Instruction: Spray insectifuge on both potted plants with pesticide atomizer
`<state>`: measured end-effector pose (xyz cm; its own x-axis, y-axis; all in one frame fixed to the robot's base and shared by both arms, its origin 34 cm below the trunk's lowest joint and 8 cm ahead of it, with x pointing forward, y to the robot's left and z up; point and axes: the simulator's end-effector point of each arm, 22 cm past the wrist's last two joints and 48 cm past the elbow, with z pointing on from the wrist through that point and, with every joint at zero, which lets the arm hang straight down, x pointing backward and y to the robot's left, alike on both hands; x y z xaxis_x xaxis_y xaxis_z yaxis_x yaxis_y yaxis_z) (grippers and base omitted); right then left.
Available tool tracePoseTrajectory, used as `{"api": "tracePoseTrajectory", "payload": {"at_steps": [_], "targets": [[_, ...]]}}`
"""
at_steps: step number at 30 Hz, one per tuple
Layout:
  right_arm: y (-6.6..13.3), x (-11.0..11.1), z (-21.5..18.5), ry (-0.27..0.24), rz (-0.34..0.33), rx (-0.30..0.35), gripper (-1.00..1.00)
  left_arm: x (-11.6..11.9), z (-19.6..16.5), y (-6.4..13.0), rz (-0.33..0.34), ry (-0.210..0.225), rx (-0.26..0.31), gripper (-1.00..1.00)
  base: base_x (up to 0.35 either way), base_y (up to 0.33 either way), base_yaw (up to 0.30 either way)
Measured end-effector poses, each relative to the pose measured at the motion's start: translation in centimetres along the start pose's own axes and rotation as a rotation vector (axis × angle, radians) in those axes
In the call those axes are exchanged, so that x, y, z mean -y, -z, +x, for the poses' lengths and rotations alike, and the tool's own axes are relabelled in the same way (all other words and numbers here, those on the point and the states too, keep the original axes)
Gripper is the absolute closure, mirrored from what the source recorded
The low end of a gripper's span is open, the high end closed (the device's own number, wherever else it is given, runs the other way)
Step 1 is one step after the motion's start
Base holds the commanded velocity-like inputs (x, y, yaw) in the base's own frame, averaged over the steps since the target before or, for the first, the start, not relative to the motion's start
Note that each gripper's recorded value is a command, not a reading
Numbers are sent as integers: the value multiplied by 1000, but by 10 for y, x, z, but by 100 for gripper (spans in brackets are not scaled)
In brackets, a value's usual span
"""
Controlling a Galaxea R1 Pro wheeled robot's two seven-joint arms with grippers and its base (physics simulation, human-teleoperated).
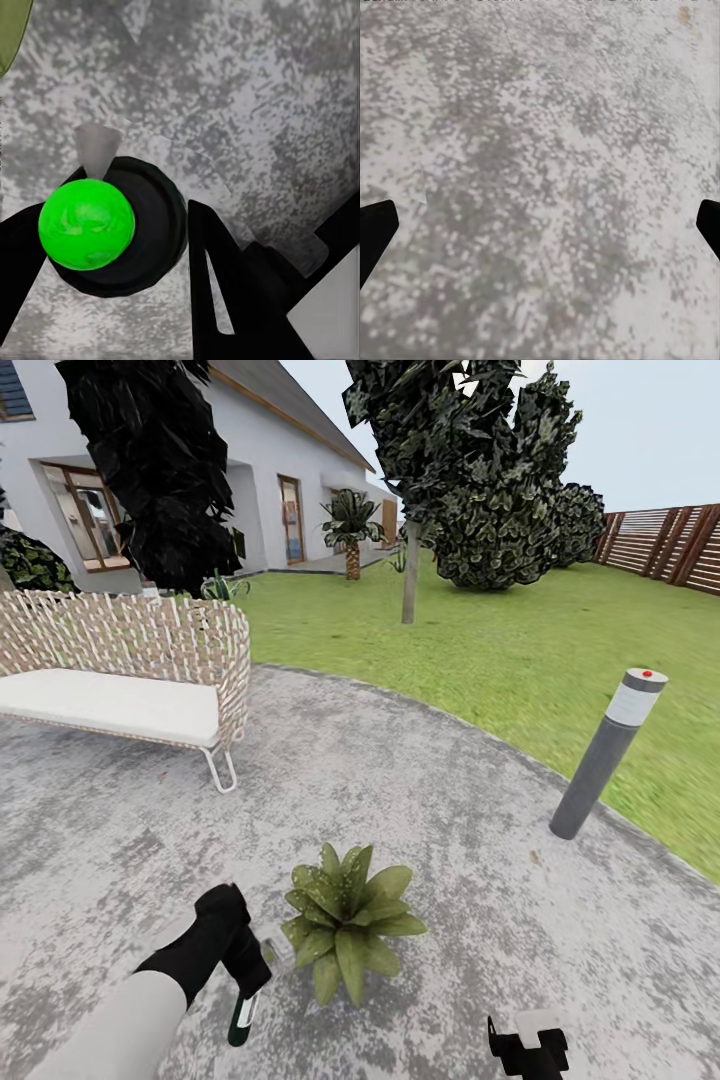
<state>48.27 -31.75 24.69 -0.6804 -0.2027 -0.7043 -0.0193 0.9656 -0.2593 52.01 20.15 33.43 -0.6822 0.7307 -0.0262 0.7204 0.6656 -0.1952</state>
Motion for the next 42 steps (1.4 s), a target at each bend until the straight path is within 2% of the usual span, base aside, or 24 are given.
{"api": "tracePoseTrajectory", "payload": {"at_steps": [4, 6, 9, 18, 23, 26, 31, 34, 37, 39, 42], "targets": [[0, 0, 0, 0, 0, 0, -100, 4, 1, 3, 35, 5, 0, 100, 0, -38, 0], [0, 0, 0, 0, 0, 1, -100, 4, -7, 13, 59, 0, 14, 100, 0, -228, 0], [0, 0, 0, -1, 1, 0, -100, 3, -10, 16, 61, -3, 16, 100, 0, -263, 51], [0, 0, 0, -1, 1, 0, -100, -2, 1, 13, 48, 0, -2, 100, 0, -61, 263], [0, 0, 0, -1, 1, 0, -100, -7, 10, 11, 39, 8, -17, 100, 0, 0, 59], [0, 0, 0, -1, 1, 0, -100, -18, 7, 10, -17, 10, -12, 100, 0, 0, 3], [0, 0, 0, -1, 1, 0, -100, -13, -9, 13, -23, -1, 10, 100, 0, 0, 0], [0, 0, 0, -1, 1, 0, -100, -17, 0, 10, -23, 9, 0, 100, 0, 0, 0], [0, 0, 0, -1, 1, 0, -100, -30, 27, 7, -32, 32, -34, 100, 0, 0, 0], [0, 0, 0, -1, 1, 0, -100, -31, 37, 2, -22, 44, -51, 100, 0, 0, 0], [0, 0, 0, -1, 1, 0, -100, -29, 35, 2, -25, 41, -51, 100, 0, 0, 106]]}}
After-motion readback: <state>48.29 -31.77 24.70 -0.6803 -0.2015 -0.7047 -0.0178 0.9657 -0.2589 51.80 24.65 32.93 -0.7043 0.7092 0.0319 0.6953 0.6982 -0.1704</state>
